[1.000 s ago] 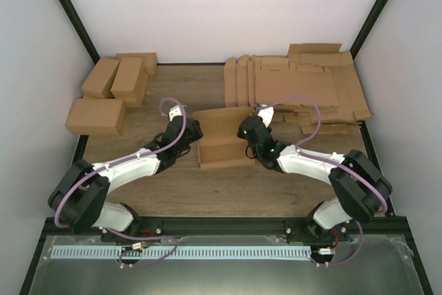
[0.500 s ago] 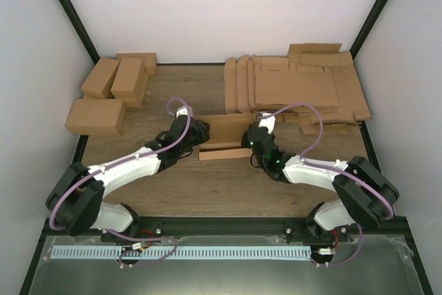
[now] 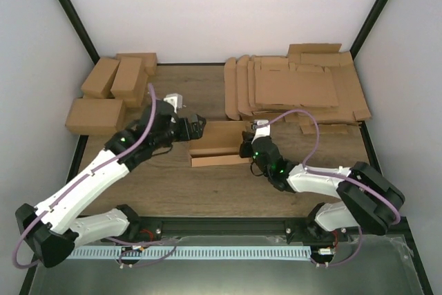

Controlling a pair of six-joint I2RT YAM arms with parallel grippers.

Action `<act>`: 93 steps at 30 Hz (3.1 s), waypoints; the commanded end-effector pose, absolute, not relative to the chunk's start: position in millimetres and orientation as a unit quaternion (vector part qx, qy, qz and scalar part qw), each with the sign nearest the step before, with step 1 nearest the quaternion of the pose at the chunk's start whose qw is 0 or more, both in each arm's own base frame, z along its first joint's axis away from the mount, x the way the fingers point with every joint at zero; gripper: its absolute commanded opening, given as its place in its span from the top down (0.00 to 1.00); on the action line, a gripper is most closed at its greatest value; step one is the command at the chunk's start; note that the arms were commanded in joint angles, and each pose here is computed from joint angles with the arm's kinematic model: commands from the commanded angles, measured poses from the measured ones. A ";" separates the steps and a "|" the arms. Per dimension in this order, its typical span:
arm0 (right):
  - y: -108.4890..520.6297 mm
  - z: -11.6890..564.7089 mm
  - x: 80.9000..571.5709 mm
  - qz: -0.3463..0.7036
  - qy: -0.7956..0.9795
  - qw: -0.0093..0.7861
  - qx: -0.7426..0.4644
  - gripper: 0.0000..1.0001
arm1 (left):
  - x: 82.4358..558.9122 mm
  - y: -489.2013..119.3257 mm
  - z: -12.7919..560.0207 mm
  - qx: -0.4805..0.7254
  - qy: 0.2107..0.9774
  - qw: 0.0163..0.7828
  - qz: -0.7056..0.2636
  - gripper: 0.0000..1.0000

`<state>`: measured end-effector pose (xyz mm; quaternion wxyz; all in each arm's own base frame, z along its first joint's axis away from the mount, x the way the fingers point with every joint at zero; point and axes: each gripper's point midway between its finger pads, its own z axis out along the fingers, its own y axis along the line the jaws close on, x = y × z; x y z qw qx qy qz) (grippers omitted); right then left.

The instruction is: Fold the paper box

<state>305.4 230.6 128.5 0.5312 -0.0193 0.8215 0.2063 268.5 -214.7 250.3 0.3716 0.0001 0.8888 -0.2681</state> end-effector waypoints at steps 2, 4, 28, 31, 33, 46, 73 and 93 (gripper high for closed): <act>234.2 108.4 288.7 0.197 0.834 0.510 -0.077 0.99 | 267.9 -192.6 269.2 0.062 0.902 0.370 -0.214 0.00; 236.1 111.3 286.5 0.201 0.828 0.516 -0.093 0.99 | 273.4 -195.6 280.8 0.107 0.896 0.379 -0.206 0.00; 258.7 125.1 276.2 0.209 0.796 0.528 -0.211 0.99 | 253.8 -281.0 168.8 0.371 0.891 0.226 -0.131 0.70; 258.7 126.6 274.9 0.208 0.794 0.529 -0.217 0.99 | 245.5 -283.5 163.6 0.380 0.890 0.223 -0.120 0.80; 258.0 127.3 273.9 0.208 0.795 0.527 -0.218 0.98 | 241.1 -281.3 155.6 0.379 0.893 0.217 -0.107 0.86; 235.6 133.9 243.9 0.236 0.820 0.484 -0.195 0.75 | 198.7 -318.3 133.8 0.334 0.913 0.198 -0.125 0.90; 148.5 107.4 185.8 0.276 0.892 0.338 0.123 0.32 | 157.3 -380.8 65.2 0.282 0.928 0.123 -0.210 0.29; 178.6 192.1 254.7 0.312 0.883 0.341 -0.079 0.47 | 183.6 -349.7 158.3 0.150 0.931 0.187 -0.276 0.03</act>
